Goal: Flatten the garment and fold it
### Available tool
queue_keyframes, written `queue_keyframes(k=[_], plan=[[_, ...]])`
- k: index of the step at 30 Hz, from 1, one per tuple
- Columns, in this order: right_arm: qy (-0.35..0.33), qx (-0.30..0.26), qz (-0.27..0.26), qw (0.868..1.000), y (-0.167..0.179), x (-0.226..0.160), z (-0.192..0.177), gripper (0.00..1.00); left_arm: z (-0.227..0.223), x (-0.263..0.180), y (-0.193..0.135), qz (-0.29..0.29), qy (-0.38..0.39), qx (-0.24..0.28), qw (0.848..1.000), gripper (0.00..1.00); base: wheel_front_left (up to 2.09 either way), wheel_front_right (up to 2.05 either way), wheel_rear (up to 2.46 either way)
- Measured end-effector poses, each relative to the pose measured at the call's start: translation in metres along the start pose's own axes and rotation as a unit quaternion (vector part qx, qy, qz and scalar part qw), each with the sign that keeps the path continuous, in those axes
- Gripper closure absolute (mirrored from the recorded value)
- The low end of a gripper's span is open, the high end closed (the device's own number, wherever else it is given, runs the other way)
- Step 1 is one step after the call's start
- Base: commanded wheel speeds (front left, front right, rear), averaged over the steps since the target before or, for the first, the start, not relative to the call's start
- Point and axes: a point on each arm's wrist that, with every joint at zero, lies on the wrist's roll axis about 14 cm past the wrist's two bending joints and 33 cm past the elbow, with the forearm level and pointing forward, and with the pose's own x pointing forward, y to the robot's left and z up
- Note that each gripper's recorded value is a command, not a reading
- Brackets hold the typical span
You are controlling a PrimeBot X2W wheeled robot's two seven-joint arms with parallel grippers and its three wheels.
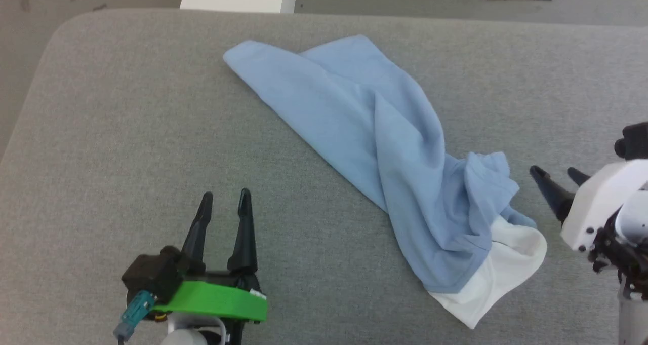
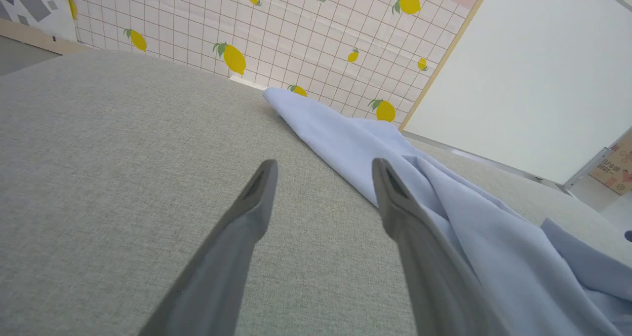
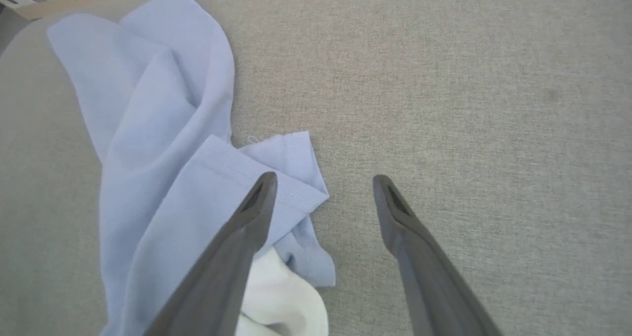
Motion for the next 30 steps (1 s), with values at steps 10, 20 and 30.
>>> queue_keyframes(k=[10, 20, 30], plan=[[0.083, -0.039, 0.014, 0.996, 0.011, 0.05, -0.031, 0.0, -0.006, 0.001, 0.015, 0.021, 0.01, 0.007, 1.0, 0.0, 0.0, 0.0, 0.0], [0.117, -0.058, 0.003, 0.991, 0.006, 0.076, -0.047, 1.0, -0.009, -0.001, 0.028, 0.044, 0.015, 0.01, 0.999, 0.0, 0.0, 0.0, 0.0], [-0.002, -0.014, 0.004, 1.0, 0.002, 0.061, 0.015, 1.0, -0.006, 0.006, 0.019, 0.028, 0.009, 0.006, 1.0, 0.0, 0.0, 0.0, 0.0]])
